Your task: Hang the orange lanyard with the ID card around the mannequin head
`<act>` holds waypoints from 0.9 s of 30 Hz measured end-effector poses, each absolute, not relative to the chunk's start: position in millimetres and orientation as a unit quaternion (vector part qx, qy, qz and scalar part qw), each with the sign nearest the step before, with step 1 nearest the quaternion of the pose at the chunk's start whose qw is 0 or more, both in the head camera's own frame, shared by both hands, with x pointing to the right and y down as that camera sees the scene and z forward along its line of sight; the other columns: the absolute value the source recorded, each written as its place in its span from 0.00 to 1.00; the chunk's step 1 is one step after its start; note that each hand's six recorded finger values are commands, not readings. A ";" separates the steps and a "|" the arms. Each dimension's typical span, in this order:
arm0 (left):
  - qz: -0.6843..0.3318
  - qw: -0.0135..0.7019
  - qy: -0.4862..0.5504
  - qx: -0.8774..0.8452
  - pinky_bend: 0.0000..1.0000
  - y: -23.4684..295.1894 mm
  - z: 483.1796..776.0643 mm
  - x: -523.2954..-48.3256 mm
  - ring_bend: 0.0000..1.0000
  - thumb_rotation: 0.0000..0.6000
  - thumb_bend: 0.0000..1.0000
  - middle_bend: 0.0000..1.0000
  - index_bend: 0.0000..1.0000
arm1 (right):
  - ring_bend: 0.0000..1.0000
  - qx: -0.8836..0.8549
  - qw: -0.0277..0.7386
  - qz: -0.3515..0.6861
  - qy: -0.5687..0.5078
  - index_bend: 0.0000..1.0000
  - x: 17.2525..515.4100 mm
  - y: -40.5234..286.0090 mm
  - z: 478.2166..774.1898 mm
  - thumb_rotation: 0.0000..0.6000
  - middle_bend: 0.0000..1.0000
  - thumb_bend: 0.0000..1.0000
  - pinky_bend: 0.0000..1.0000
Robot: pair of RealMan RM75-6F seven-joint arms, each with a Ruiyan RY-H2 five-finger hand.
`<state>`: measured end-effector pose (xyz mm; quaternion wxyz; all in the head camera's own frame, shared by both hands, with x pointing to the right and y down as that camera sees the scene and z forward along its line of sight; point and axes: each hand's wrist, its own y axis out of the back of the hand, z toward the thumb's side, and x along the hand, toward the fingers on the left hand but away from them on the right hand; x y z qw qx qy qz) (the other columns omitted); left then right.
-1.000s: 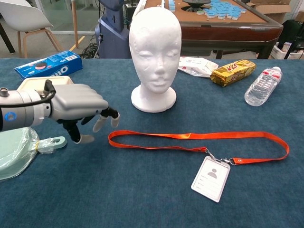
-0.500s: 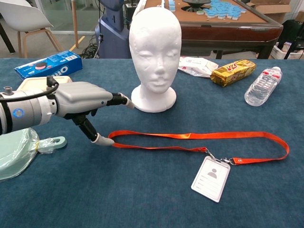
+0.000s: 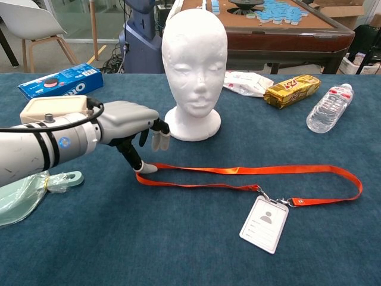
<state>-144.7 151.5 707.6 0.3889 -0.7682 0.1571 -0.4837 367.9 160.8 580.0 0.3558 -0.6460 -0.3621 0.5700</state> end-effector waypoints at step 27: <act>-0.513 0.384 0.173 -0.748 0.69 153.3 743.8 -132.4 0.58 1.00 0.23 0.56 0.52 | 0.92 -0.644 0.353 0.573 -0.363 0.00 370.0 161.6 579.1 1.00 0.90 0.04 0.92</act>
